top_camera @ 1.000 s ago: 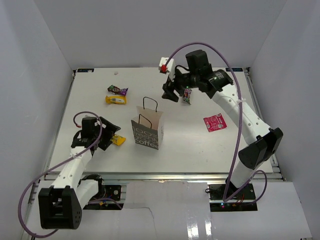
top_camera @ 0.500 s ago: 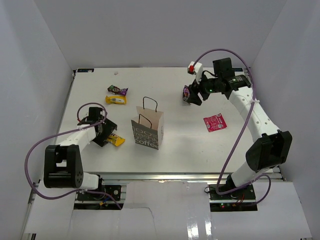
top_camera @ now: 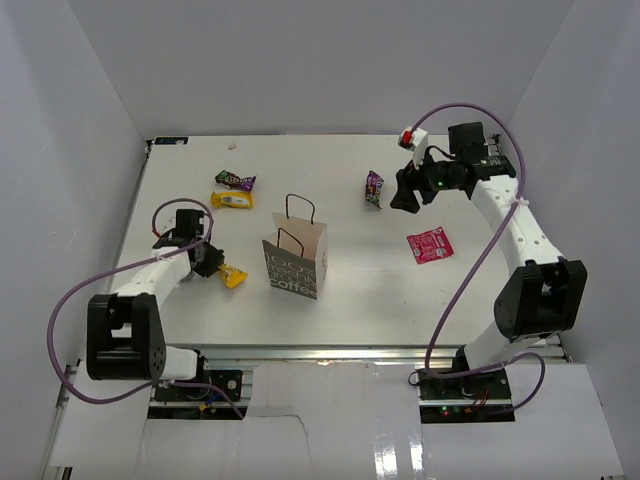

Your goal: Place the snacks into the paper bag

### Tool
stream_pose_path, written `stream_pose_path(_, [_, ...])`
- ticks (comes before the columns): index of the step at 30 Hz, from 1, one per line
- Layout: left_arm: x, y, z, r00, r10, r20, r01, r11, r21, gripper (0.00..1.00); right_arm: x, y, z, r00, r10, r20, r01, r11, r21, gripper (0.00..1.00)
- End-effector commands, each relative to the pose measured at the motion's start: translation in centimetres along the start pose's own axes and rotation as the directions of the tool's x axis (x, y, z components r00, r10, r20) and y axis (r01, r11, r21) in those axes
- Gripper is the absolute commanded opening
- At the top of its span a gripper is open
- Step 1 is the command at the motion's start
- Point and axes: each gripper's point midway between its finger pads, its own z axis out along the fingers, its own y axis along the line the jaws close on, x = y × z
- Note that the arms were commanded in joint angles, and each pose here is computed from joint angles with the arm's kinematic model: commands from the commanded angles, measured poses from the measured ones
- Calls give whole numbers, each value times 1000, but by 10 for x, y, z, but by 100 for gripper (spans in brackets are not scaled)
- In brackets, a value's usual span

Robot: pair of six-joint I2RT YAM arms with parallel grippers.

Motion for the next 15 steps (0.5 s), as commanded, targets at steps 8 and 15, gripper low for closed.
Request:
stream_pose_path(8, [-72,-140,-203,883,60,466,-388,652,652,19,9,-15,-6,999,31,37,-31,1000,-5,71])
stream_pose_path(15, [-72,-198,-307,804,24,594,-571,306,762,16,21,-18,1,999,37,14,-37,999,-12,70])
